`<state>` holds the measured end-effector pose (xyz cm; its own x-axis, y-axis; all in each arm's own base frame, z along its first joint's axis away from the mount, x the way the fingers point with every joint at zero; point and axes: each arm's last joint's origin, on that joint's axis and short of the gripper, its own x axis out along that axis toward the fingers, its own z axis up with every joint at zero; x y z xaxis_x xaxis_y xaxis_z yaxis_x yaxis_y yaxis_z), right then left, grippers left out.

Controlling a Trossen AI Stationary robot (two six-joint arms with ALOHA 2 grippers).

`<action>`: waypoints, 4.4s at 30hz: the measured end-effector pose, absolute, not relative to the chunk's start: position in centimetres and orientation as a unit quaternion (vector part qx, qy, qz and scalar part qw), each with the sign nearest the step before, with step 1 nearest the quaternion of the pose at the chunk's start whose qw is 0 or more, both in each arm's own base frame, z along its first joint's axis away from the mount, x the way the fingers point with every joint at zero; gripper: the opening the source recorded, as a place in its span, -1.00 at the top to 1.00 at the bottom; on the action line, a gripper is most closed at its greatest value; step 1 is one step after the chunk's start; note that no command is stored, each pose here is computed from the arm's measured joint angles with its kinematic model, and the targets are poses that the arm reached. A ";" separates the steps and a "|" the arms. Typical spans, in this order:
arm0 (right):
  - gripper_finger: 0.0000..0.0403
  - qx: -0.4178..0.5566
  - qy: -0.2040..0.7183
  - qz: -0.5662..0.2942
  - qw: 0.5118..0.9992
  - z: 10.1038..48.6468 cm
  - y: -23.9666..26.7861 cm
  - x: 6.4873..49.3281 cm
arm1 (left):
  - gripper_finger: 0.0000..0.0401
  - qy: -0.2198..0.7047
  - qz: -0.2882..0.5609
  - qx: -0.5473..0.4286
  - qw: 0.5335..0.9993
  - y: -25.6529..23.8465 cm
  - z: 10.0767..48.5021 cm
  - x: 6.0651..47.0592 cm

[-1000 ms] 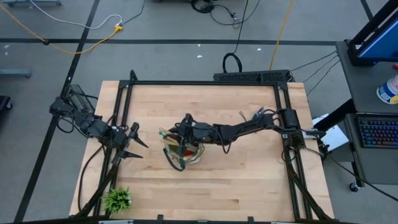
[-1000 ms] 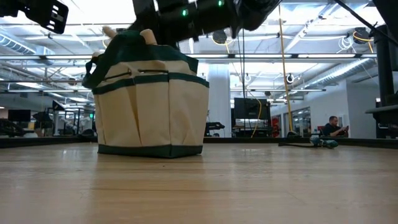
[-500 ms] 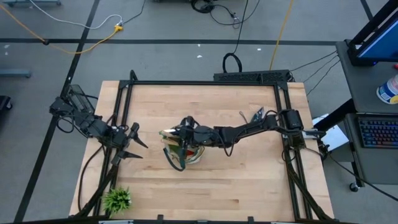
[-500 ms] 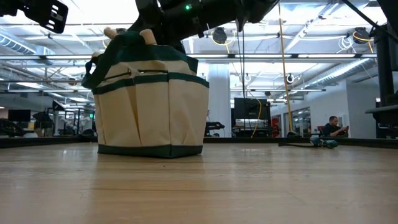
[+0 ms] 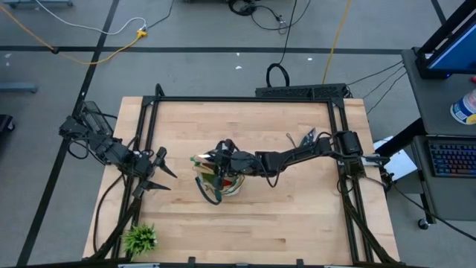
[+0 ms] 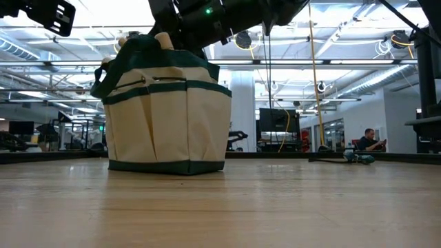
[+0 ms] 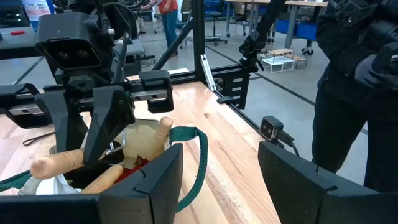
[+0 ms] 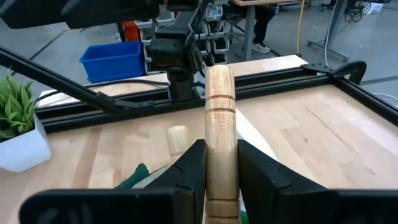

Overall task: Pick & Place Garden tools in Gardening bag
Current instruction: Put the hand rake into the gardening bag, then put the shear scissors into the gardening bag

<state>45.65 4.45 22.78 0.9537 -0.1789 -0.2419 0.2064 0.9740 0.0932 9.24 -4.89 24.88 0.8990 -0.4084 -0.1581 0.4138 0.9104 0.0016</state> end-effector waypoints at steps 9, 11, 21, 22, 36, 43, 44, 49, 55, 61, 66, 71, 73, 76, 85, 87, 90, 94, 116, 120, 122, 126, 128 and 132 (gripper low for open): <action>0.64 0.087 0.114 -0.100 0.985 22.8 4.4 45.7 | -0.08 0.077 -0.211 0.019 0.974 -4.9 24.9 9.2; 0.65 0.087 0.114 -0.100 0.985 22.8 4.3 45.7 | -0.08 0.077 -0.211 0.018 0.974 -4.9 24.9 9.2; 0.63 0.117 0.128 -0.107 0.979 22.4 4.2 45.6 | -0.08 0.077 -0.211 0.019 0.974 -4.9 24.9 9.2; 0.63 0.116 0.128 -0.107 0.979 22.4 4.2 45.6 | -0.08 0.077 -0.211 0.019 0.974 -4.9 24.9 9.2; 0.47 0.117 0.128 -0.107 0.979 22.4 4.3 45.6 | -0.08 0.078 -0.211 0.017 0.974 -4.9 24.9 9.2; 0.37 0.118 0.121 -0.106 0.980 22.6 4.3 45.6 | -0.08 0.078 -0.212 0.014 0.974 -4.9 24.9 9.2; 0.36 0.118 0.118 -0.105 0.980 22.6 4.3 45.6 | -0.08 0.079 -0.212 0.012 0.974 -4.9 24.9 9.2; 0.30 0.094 0.089 -0.098 0.987 23.3 4.3 45.8 | -0.08 0.080 -0.216 0.004 0.973 -4.9 24.9 9.2; 0.27 0.063 0.070 -0.092 0.991 23.7 4.4 45.9 | -0.08 0.080 -0.229 0.003 0.970 -5.0 24.9 9.2; 0.27 0.029 0.055 -0.089 0.994 25.0 4.3 45.5 | -0.08 0.079 -0.235 0.005 0.969 -5.0 24.9 9.2; 0.25 -0.003 0.050 -0.087 0.995 26.6 4.2 44.8 | -0.08 0.071 -0.272 0.014 0.960 -5.2 25.0 9.1; 0.26 -0.023 0.068 -0.091 0.993 27.9 3.7 43.9 | -0.08 0.064 -0.290 0.014 0.955 -5.3 25.1 9.0; 0.26 -0.027 0.091 -0.094 0.991 28.2 3.4 43.4 | -0.08 0.058 -0.300 0.020 0.952 -5.4 25.2 9.0; 0.24 -0.036 0.140 -0.098 0.985 28.3 2.8 42.6 | -0.08 0.029 -0.319 0.041 0.946 -5.6 25.2 9.1; 0.23 -0.026 0.307 -0.126 0.943 28.6 0.8 38.7 | -0.08 -0.002 -0.312 0.020 0.950 -5.7 21.1 10.2; 0.23 -0.011 0.336 -0.140 0.931 28.7 0.2 37.9 | -0.08 -0.013 -0.318 0.018 0.948 -5.6 20.4 10.3; 0.23 0.002 0.385 -0.179 0.905 28.3 -0.7 36.6 | -0.08 -0.024 -0.312 0.016 0.950 -5.4 19.3 10.4; 0.22 0.004 0.439 -0.233 0.868 27.7 -2.2 35.3 | -0.08 -0.032 -0.301 0.010 0.953 -5.1 18.4 10.6; 0.23 0.068 0.569 -0.349 0.741 22.3 -9.5 25.0 | -0.08 -0.030 -0.322 -0.005 0.946 -4.9 18.1 10.6; 0.23 0.016 0.588 -0.313 0.746 22.7 -9.8 23.4 | -0.08 -0.029 -0.322 -0.005 0.946 -4.9 18.1 10.6; 0.23 -0.012 0.596 -0.294 0.747 22.9 -9.8 22.9 | -0.08 -0.030 -0.322 -0.003 0.946 -4.9 18.1 10.6; 0.23 -0.084 0.609 -0.242 0.751 23.4 -9.5 22.2 | -0.08 -0.031 -0.322 -0.001 0.946 -4.9 18.1 10.6; 0.23 -0.126 0.618 -0.210 0.747 23.6 -9.5 22.0 | -0.08 -0.032 -0.322 0.002 0.946 -4.9 18.1 10.6; 0.24 -0.206 0.630 -0.146 0.734 23.8 -9.5 22.0 | -0.08 -0.036 -0.321 0.014 0.946 -4.9 18.1 10.6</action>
